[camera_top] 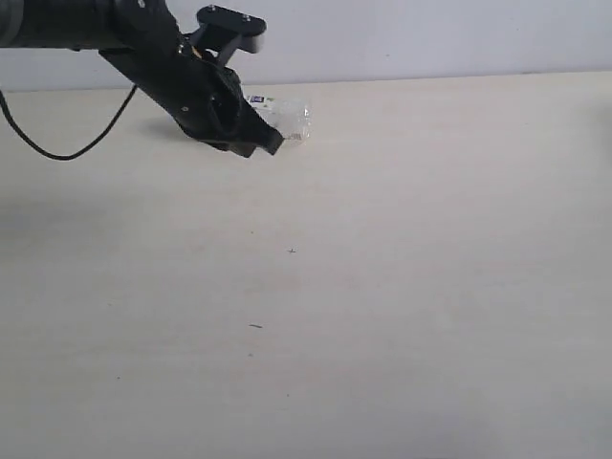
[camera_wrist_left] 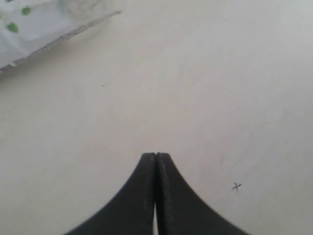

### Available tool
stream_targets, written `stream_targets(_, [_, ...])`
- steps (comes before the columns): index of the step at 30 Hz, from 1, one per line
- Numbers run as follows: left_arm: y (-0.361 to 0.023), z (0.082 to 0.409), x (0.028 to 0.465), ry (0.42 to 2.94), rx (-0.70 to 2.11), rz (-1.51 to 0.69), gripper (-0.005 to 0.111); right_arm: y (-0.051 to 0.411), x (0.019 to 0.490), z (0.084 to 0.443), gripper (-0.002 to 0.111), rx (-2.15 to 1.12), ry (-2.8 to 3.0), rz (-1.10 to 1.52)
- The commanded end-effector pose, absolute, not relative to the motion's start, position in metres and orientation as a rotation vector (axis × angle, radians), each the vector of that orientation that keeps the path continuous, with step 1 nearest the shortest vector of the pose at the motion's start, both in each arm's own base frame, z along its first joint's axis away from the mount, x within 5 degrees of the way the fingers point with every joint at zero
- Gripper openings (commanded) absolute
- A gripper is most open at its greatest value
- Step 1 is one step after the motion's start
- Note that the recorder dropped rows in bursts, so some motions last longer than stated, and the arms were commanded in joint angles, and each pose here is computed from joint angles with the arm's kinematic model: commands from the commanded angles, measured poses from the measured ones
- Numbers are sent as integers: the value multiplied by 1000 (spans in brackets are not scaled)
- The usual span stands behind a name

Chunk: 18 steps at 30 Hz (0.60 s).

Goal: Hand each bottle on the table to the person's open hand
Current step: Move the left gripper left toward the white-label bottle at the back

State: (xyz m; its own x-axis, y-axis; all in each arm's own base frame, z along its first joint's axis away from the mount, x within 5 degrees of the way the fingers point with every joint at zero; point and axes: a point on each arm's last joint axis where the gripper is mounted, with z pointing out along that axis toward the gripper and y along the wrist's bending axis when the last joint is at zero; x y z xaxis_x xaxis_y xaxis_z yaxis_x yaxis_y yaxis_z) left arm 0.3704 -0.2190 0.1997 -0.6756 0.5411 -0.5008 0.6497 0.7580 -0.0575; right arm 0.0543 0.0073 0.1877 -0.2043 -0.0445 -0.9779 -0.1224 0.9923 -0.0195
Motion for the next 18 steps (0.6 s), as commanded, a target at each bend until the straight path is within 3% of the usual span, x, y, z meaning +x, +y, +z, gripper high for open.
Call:
stream_targets(1, [-197,212,374,2538,814,-384,0,7,54,187,0,-123,1764,64])
stream_targets(11, [-147,235,358,2491,727,-503,0,7,54,187,0,-123,1764,64])
stream_targets(18, [-119,271,336,2427,632,-516,0,7,54,187,0,-123,1764,64])
